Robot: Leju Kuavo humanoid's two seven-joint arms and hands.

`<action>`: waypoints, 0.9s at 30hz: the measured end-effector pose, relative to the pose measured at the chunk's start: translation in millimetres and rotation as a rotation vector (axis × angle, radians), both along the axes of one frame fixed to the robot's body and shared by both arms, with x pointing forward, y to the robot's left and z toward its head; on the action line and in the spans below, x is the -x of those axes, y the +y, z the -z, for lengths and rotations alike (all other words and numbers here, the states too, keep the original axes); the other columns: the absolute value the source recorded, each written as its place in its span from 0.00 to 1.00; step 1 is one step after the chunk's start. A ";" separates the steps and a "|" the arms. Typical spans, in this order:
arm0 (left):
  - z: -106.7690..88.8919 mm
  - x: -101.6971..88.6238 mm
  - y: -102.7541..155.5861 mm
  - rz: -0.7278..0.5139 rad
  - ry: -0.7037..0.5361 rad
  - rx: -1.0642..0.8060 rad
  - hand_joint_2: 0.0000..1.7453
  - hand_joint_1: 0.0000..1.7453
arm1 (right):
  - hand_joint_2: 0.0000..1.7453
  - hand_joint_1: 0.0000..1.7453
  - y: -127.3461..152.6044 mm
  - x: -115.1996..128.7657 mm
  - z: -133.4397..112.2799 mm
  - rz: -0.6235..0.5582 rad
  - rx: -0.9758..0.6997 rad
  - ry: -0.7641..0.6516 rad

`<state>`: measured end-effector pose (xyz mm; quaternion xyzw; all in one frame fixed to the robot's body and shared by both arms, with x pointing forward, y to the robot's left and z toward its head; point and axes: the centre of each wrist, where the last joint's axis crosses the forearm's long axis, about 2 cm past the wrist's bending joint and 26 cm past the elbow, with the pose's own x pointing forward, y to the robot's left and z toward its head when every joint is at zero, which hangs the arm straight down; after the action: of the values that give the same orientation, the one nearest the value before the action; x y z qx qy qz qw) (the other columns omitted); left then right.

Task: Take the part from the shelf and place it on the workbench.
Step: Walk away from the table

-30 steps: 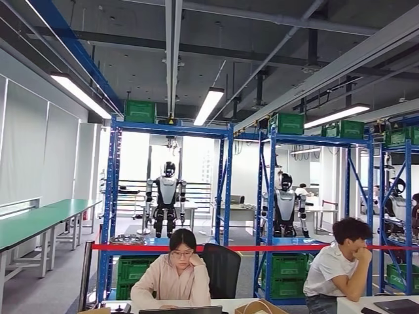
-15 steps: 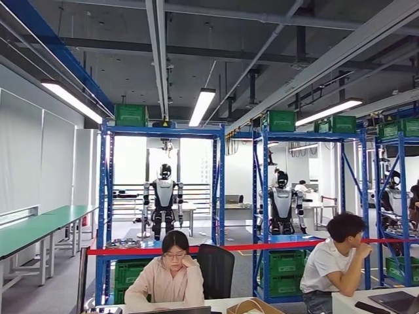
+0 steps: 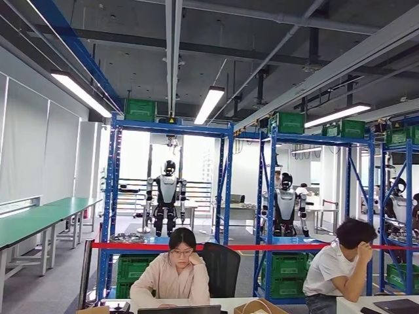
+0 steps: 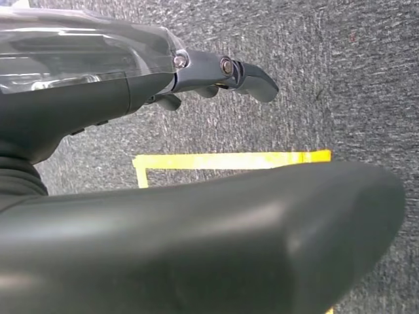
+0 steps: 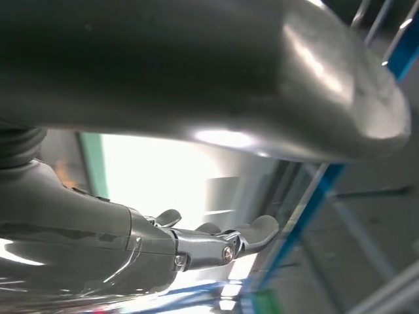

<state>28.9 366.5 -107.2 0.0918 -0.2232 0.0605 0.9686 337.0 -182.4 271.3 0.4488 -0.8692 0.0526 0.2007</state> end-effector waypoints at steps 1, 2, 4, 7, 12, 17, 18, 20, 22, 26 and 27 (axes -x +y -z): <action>0.0 0.4 0.1 -0.005 0.001 -0.001 0.00 0.00 | 0.00 0.00 -3.6 6.2 -1.4 0.013 -0.004 -0.017; 0.1 1.2 0.1 -0.009 0.003 -0.003 0.00 0.00 | 0.00 0.00 -6.6 11.6 -2.7 0.027 -0.004 -0.033; 0.3 2.3 -0.6 -0.018 0.006 -0.005 0.00 0.00 | 0.00 0.00 -10.6 19.7 -5.5 0.052 0.005 -0.062; 0.7 3.0 -3.7 -0.036 0.005 -0.003 0.00 0.00 | 0.00 0.00 -13.9 28.2 -5.8 0.086 0.017 -0.087; 1.6 5.9 -8.8 -0.063 0.009 0.003 0.00 0.00 | 0.00 0.00 -17.1 38.3 7.6 0.140 0.040 -0.079; 1.9 7.7 -10.0 -0.081 0.010 0.003 0.00 0.00 | 0.00 0.00 -19.9 45.6 21.6 0.153 0.053 -0.042; 1.9 7.8 -10.1 -0.084 0.010 0.003 0.00 0.00 | 0.00 0.00 -20.8 47.0 24.8 0.158 0.057 -0.033; 1.9 7.1 -10.4 -0.087 0.008 0.003 0.00 0.00 | 0.00 0.00 -22.7 50.8 32.2 0.167 0.061 -0.014; 2.0 7.0 -11.2 -0.089 0.008 0.004 0.00 0.00 | 0.00 0.00 -24.4 54.0 38.6 0.180 0.066 -0.004; 2.5 9.9 -13.7 -0.095 0.011 0.014 0.00 0.00 | 0.00 0.00 -28.1 61.7 54.9 0.251 0.132 0.003; 2.5 10.0 -14.2 -0.096 0.010 0.016 0.00 0.00 | 0.00 0.00 -29.2 64.0 59.3 0.263 0.148 0.006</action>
<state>18.8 352.3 -109.7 0.0950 -0.2132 0.1083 0.9663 273.0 -211.6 211.9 0.3152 -0.9136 0.0887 0.2412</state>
